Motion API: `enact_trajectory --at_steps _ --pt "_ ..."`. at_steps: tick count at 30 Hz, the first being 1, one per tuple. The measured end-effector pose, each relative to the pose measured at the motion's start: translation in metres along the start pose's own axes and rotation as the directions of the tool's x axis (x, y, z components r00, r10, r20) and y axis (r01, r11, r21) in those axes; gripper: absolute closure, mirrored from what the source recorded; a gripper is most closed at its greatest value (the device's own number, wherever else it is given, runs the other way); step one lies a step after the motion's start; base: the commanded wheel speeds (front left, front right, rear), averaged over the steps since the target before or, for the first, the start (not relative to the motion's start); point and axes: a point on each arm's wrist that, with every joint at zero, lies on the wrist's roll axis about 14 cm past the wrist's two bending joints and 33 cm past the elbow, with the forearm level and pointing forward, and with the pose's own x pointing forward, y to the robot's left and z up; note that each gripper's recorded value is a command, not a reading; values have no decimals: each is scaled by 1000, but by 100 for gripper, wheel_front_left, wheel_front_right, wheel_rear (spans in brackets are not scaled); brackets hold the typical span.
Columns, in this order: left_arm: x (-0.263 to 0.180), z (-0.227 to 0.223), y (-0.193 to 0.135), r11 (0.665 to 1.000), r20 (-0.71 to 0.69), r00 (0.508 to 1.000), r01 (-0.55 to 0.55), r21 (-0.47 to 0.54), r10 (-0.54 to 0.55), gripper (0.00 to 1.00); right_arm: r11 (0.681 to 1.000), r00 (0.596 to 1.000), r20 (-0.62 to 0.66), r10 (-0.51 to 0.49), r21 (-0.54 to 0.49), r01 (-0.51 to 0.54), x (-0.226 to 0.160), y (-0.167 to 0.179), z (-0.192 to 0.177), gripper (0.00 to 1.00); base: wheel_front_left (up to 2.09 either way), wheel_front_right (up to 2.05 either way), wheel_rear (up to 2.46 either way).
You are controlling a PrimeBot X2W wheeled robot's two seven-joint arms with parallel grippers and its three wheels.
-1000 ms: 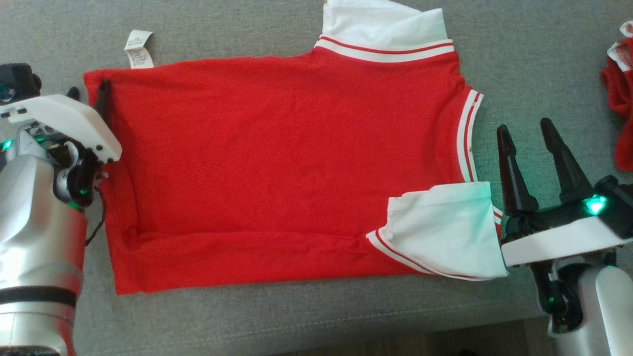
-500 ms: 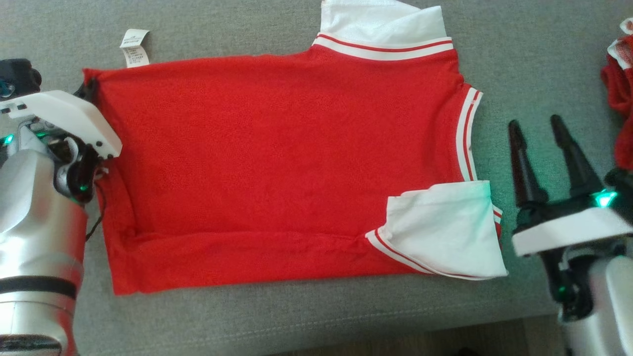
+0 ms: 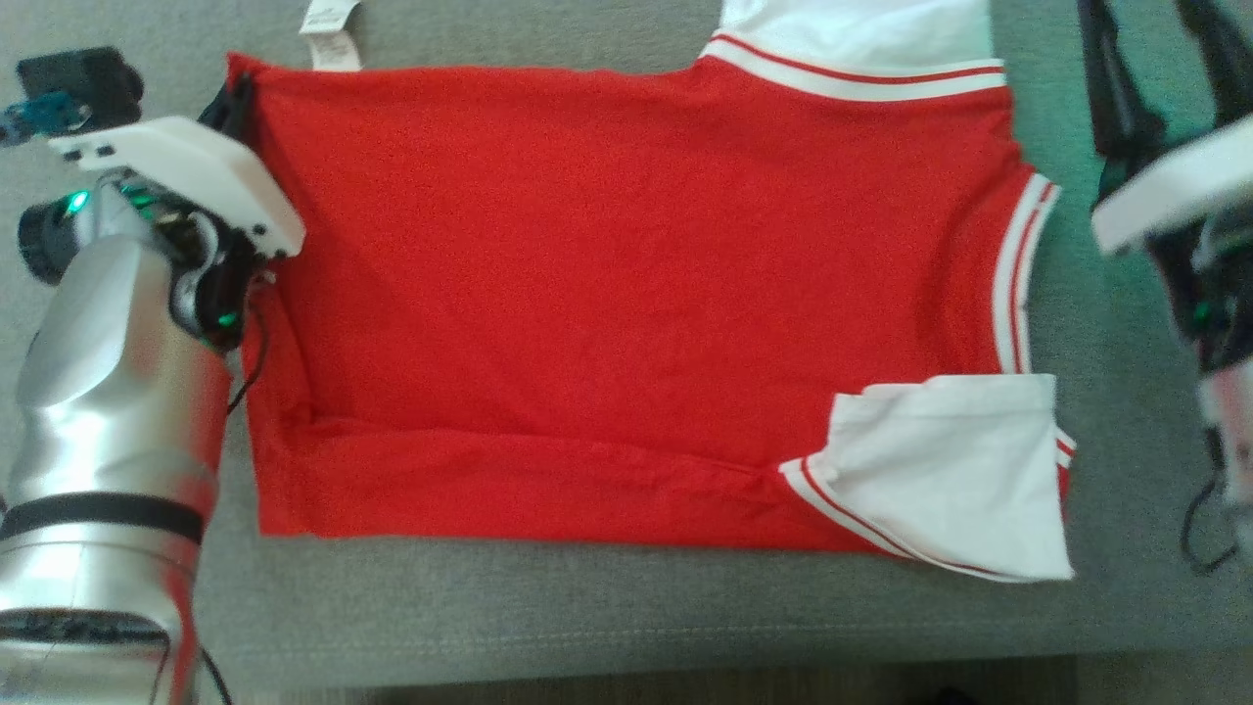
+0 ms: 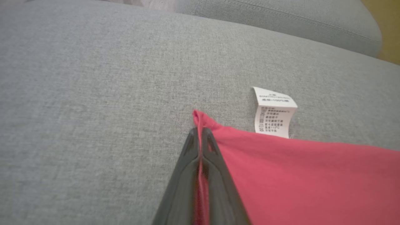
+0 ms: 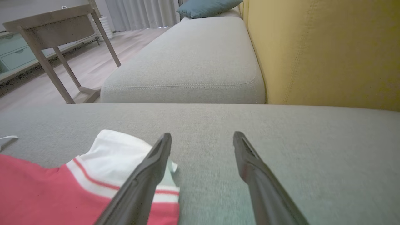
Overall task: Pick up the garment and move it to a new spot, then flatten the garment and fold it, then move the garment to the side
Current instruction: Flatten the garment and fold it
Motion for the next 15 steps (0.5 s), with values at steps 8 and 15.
enact_trajectory --at_steps 8,15 --pt "6 0 1 1000 16 1000 1 1 -1 100 989 983 -138 118 -75 -129 60 26 -15 0 0 0 0" --pt "10 0 0 1000 28 1000 6 -2 -6 100 957 924 -316 216 -118 -264 70 57 -49 0 0 0 0"
